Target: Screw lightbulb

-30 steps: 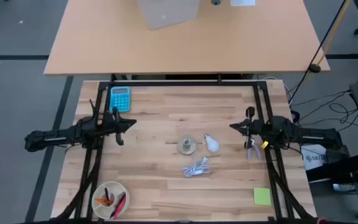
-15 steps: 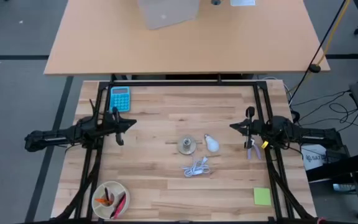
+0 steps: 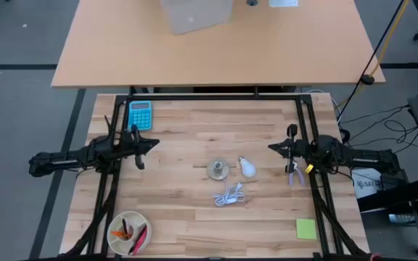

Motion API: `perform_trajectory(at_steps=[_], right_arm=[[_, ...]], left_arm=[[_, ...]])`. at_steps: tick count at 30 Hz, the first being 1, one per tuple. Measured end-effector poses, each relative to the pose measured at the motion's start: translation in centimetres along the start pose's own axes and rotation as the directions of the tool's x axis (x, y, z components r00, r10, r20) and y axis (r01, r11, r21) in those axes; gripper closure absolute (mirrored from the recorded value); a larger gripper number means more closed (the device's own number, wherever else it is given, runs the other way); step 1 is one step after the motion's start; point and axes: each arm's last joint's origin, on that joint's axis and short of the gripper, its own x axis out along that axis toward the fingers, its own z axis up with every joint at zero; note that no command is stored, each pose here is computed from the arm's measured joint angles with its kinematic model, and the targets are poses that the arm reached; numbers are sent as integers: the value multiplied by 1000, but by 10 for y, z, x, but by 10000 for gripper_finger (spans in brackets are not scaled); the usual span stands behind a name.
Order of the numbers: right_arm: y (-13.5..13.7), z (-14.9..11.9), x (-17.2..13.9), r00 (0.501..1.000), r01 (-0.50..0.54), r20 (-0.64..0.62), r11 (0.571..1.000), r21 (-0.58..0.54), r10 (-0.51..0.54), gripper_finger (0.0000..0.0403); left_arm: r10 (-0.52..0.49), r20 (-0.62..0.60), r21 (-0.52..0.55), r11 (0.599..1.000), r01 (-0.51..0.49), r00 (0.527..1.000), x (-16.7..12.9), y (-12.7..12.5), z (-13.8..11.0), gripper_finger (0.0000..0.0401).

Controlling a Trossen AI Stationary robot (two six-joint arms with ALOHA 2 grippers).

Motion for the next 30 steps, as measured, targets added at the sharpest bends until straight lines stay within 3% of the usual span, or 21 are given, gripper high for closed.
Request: perform_trajectory(at_steps=[30], right_arm=[[0, 2, 0, 1000, 3, 18, 1000, -16, -3, 401]], left_arm=[[0, 0, 0, 1000, 0, 1000, 0, 0, 0, 401]])
